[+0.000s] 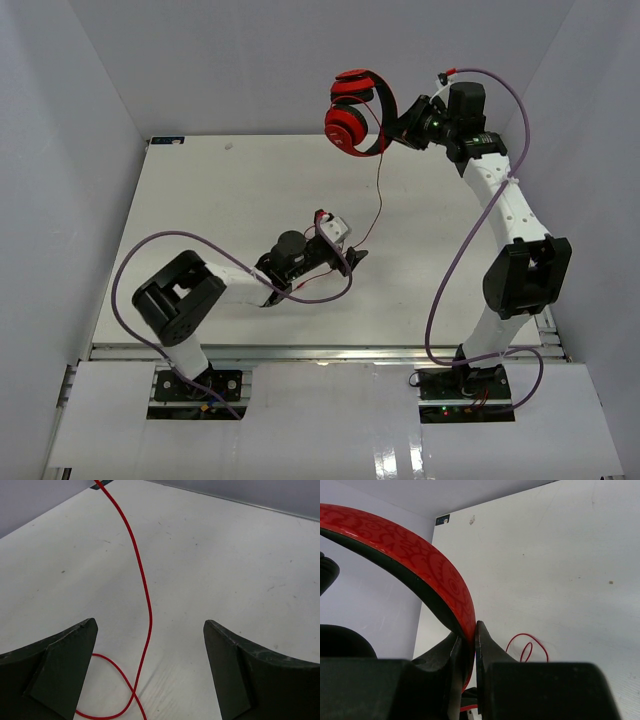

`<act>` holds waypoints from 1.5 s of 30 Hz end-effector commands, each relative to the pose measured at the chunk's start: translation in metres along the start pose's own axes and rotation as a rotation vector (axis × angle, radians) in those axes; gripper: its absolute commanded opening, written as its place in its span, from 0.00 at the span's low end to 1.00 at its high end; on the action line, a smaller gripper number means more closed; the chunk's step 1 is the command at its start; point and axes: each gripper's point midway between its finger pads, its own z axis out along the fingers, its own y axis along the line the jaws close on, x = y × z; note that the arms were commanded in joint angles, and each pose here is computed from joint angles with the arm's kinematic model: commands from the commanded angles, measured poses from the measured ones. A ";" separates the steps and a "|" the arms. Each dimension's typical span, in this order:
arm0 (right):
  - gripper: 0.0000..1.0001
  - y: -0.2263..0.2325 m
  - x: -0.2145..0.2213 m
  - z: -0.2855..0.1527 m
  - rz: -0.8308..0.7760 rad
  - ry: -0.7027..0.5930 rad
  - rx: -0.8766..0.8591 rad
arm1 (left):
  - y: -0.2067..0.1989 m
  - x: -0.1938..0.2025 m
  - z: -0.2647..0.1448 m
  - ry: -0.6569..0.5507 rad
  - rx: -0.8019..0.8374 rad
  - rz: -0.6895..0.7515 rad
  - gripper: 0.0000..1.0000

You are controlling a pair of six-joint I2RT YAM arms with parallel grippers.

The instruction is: Wrap the headphones

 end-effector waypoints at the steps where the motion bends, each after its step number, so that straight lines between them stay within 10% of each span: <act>1: 0.08 0.042 -0.023 -0.035 -0.062 -0.072 -0.101 | -0.013 -0.018 0.023 -0.112 0.119 0.130 0.98; 16: 0.08 0.058 -0.032 -0.060 -0.079 -0.099 -0.140 | 0.024 0.069 0.016 0.133 -0.018 0.182 0.76; 25: 0.08 0.062 -0.031 -0.071 -0.074 -0.103 -0.153 | 0.030 0.087 0.021 0.166 -0.010 0.129 0.40; 28: 0.08 0.062 -0.031 -0.074 -0.072 -0.102 -0.157 | 0.028 0.089 0.024 0.162 0.008 0.118 0.40; 34: 0.08 0.057 -0.032 -0.075 -0.068 -0.103 -0.152 | 0.015 0.069 0.010 0.111 0.068 0.126 0.78; 45: 0.08 0.062 -0.029 -0.079 -0.062 -0.103 -0.175 | 0.018 0.085 0.038 0.149 0.117 0.196 0.71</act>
